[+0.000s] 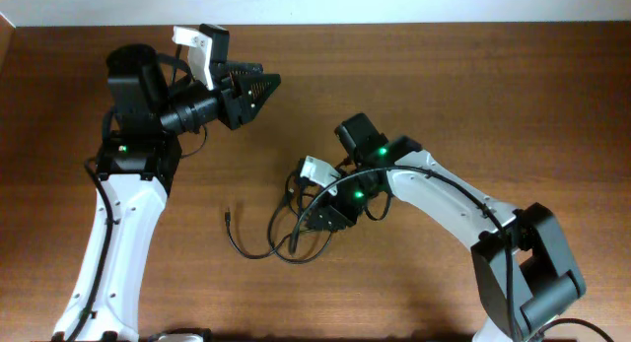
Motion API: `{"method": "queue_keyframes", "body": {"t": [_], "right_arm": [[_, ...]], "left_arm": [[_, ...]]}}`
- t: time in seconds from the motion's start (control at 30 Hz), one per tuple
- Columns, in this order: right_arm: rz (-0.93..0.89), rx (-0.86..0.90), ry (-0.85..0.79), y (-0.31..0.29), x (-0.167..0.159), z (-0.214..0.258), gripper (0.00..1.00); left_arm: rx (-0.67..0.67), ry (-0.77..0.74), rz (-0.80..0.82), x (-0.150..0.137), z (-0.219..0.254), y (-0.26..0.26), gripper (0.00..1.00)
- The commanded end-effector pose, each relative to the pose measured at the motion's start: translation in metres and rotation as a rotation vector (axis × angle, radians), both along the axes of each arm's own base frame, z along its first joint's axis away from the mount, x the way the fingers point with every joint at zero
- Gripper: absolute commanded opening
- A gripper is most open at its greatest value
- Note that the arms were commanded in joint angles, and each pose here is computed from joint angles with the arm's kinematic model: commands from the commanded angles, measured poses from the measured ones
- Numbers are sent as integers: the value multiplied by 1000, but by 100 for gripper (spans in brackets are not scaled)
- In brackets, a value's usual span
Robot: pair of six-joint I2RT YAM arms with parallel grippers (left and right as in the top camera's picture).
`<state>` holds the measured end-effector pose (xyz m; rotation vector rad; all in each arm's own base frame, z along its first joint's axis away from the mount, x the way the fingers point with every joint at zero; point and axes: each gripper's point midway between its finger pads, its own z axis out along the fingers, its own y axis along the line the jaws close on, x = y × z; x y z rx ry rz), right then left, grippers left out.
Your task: Untangle cables
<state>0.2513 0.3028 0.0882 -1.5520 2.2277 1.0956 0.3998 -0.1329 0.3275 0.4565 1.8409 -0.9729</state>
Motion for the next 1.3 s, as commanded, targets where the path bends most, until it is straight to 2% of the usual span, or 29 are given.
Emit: {"method": "queue_keyframes", "body": {"t": [0.0, 0.23, 0.27, 0.3, 0.43, 0.47, 0.5, 0.53, 0.57, 0.67, 0.77, 0.93, 1.03, 1.17, 1.27], "right_arm": [[-14, 6, 55, 3, -4, 6, 6], [-10, 18, 25, 5, 1, 6, 4], [-10, 18, 25, 5, 1, 6, 30], [-13, 12, 35, 5, -1, 5, 38], [-8, -59, 8, 2, -4, -6, 45], [-4, -74, -4, 3, -5, -11, 44], [0, -71, -7, 4, -6, -13, 37], [3, -71, -8, 5, -6, -14, 15], [3, -72, -6, 5, -6, -14, 4], [-8, -70, -9, 2, -2, -14, 4], [-63, -35, -41, -6, 22, 4, 4], [-203, 41, -178, -35, 86, 82, 4], [-261, 70, -242, -49, 111, 129, 4], [-367, 138, -341, -63, 140, 203, 4], [-395, 181, -396, -64, 147, 238, 4]], "left_arm": [[9, -42, -16, -5, 10, 0, 50], [10, -24, -13, -6, 7, 0, 50], [10, -24, -13, -6, 7, 0, 50], [10, -25, -13, -6, 7, 0, 50], [10, -23, -13, -6, 7, 0, 50], [10, -23, -13, -6, 7, 0, 50], [10, -21, -14, -6, 6, 0, 50], [10, -20, -13, -6, 6, 0, 50], [10, -20, -13, -6, 6, 0, 50], [10, -20, -13, -6, 6, 0, 50], [17, -29, -12, -6, 6, 1, 50], [18, -20, -5, -5, 4, 4, 51], [25, 9, -13, -9, -2, 4, 59], [60, -26, -197, -38, -14, -11, 61], [109, -40, -294, -60, -30, -16, 61]]}}
